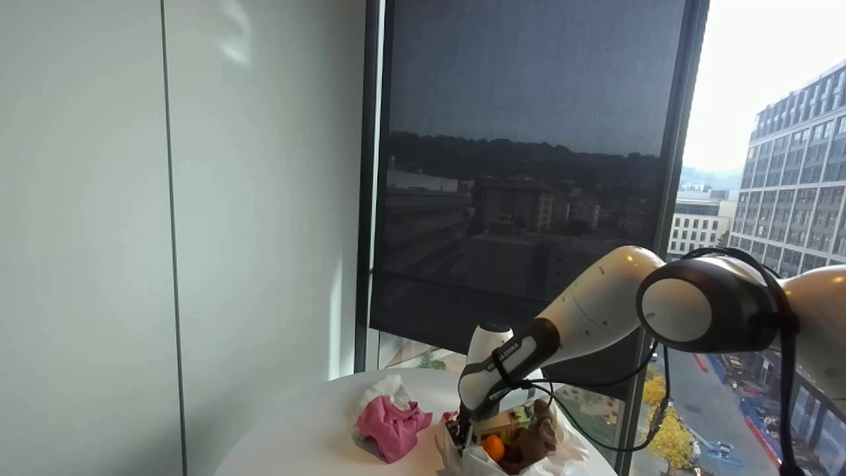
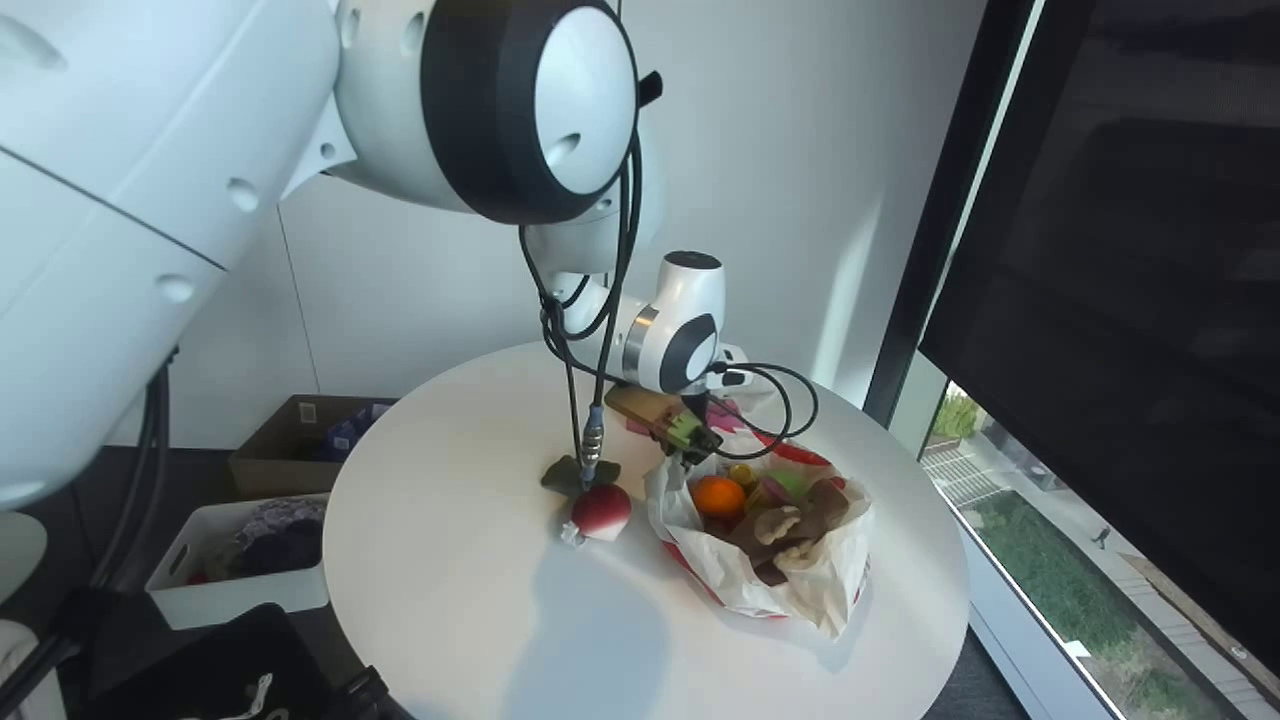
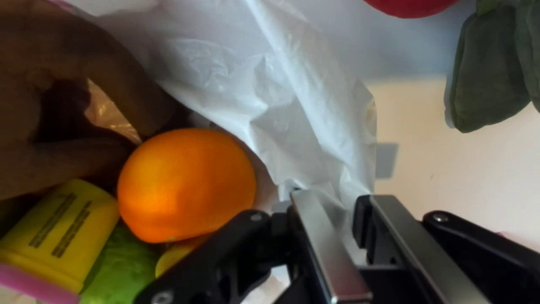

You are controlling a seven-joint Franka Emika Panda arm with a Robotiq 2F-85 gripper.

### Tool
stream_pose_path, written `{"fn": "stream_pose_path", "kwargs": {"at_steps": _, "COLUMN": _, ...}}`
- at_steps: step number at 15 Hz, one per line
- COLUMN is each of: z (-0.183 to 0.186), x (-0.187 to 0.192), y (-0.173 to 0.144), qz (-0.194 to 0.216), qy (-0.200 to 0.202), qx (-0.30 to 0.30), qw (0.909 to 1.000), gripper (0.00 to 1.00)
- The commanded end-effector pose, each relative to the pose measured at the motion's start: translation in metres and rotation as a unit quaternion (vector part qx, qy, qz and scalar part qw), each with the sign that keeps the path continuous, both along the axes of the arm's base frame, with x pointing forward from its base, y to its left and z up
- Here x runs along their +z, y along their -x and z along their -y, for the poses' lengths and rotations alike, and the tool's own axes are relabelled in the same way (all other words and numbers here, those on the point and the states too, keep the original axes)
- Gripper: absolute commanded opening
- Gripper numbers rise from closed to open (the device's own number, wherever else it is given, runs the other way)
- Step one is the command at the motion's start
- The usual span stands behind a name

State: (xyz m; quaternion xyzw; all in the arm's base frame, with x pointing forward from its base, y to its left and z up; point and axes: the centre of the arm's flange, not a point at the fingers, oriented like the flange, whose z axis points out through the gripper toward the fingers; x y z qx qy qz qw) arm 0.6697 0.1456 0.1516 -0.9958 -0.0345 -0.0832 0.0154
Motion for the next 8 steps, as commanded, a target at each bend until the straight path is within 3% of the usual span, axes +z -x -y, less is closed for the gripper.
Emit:
{"fn": "stream_pose_path", "kwargs": {"at_steps": 1, "z": 0.003, "x": 0.0, "y": -0.008, "qz": 0.012, "qy": -0.006, "qx": -0.002, "qw": 0.9999, "gripper": 0.03}}
{"fn": "stream_pose_path", "kwargs": {"at_steps": 5, "z": 0.015, "x": 0.013, "y": -0.021, "qz": -0.006, "qy": -0.054, "qx": -0.055, "qw": 0.997, "gripper": 0.02}}
{"fn": "stream_pose_path", "kwargs": {"at_steps": 8, "z": 0.023, "x": 0.034, "y": -0.034, "qz": -0.012, "qy": -0.127, "qx": -0.097, "qw": 0.9871, "gripper": 0.03}}
